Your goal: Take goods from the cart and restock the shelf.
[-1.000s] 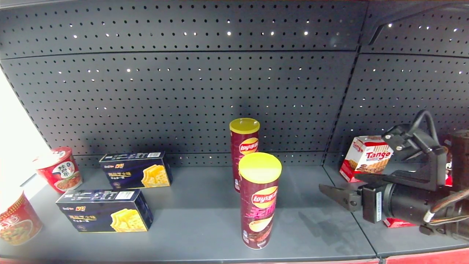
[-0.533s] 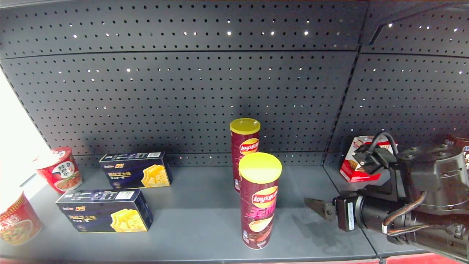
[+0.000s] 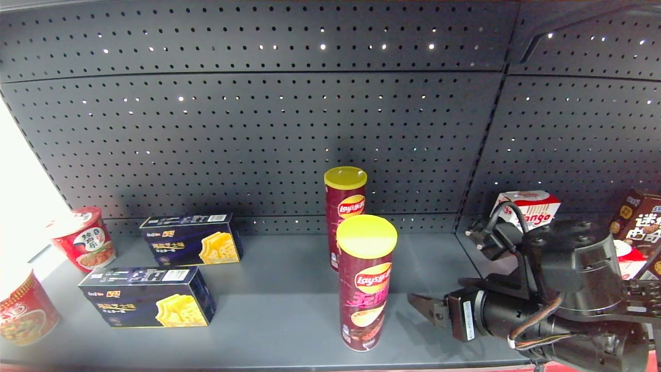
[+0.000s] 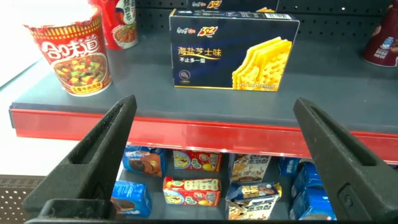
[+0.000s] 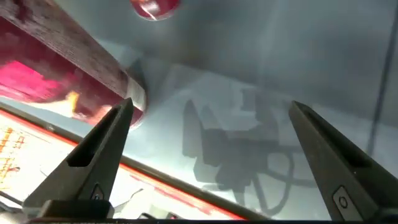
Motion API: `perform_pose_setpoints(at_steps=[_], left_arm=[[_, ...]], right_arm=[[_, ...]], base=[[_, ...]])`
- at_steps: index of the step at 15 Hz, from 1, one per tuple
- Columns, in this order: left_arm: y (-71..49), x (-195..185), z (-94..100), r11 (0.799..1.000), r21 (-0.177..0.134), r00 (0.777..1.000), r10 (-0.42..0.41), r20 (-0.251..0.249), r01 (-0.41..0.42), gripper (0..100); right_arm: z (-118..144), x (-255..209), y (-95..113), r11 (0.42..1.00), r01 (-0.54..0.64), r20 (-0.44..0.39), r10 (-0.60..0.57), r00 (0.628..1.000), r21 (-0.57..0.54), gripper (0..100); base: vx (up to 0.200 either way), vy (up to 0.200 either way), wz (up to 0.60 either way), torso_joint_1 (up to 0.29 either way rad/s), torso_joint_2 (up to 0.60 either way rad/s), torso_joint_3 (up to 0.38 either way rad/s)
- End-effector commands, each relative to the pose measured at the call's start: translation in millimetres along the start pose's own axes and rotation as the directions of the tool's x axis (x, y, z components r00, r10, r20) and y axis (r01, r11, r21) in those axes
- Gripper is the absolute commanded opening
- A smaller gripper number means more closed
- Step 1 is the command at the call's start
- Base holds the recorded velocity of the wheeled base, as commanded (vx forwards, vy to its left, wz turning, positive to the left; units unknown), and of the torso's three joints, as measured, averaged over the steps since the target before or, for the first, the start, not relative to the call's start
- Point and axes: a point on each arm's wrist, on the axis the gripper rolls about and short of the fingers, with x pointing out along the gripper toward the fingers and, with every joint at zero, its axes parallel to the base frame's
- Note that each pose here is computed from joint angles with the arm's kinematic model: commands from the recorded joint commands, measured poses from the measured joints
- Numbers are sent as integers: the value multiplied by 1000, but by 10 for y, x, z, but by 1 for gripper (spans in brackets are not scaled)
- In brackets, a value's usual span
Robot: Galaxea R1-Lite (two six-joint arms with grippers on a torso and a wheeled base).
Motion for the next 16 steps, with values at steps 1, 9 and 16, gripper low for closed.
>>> perform_pose_setpoints(at_steps=[1,9,16], left_arm=[[0,0,0,1000,-1,1000,0,0,0,100],[0,1,0,1000,0,1000,1,-2,-1,100],[0,0,0,1000,-1,1000,0,0,0,100]], right_arm=[[-41,113,33,1000,2,-23,-2,1000,-9,100],[33,279,190,999,-29,-7,29,1000,-18,100],[46,341,272,999,-46,-9,45,999,-29,100]], base=[[0,0,0,0,0,0],[0,0,0,0,0,0],[0,0,0,0,0,0]])
